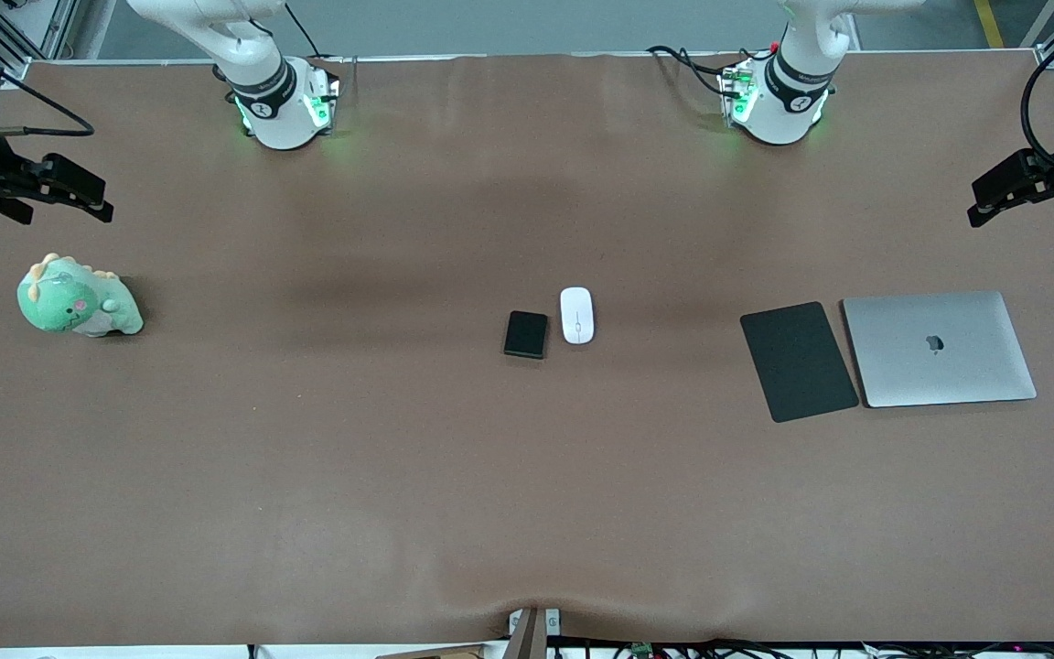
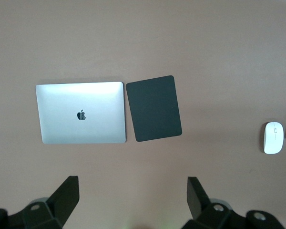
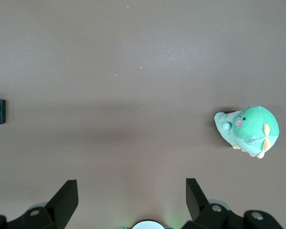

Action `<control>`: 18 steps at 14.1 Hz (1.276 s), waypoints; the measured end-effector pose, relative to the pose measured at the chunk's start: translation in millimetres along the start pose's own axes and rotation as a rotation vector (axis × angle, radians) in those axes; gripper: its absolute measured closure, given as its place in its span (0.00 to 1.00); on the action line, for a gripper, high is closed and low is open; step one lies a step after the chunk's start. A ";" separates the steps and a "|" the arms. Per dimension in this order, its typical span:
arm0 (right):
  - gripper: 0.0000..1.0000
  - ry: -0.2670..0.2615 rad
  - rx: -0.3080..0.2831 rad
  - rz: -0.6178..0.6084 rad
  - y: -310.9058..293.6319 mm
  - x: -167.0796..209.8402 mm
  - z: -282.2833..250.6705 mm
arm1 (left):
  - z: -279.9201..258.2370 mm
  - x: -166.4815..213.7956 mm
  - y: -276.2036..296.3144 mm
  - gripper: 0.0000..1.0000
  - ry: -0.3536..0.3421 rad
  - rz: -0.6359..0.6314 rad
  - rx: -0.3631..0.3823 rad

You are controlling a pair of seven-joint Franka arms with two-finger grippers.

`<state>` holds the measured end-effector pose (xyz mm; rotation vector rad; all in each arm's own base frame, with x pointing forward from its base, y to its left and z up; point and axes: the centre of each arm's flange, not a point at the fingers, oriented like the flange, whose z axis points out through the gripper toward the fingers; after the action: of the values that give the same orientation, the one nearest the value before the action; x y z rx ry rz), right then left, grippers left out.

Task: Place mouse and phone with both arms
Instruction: 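Move the left gripper toward the white mouse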

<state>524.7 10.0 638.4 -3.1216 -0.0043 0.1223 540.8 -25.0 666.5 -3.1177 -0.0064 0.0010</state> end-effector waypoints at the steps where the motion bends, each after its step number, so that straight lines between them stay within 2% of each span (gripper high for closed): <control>1: 0.00 0.000 0.000 0.000 -0.1 0.0 0.1 | 0.0 0.0 0.4 0.00 0.000 0.001 0.000; 10: 0.00 0.002 0.000 -0.003 -1.6 0.6 0.4 | 10.9 4.9 12.9 0.00 -0.022 -0.002 0.001; 14: 0.00 0.018 0.000 -0.003 -1.7 2.6 -0.7 | 34.8 11.1 45.2 0.00 -0.060 0.026 -0.033; 18: 0.00 0.020 0.000 -0.002 -1.0 2.8 -0.8 | 73.3 17.0 94.0 0.00 -0.061 0.008 -0.043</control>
<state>527.5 11.0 639.0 -3.1224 -0.0068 0.0915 558.1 -117.1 591.0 -3.1592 0.0049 0.0979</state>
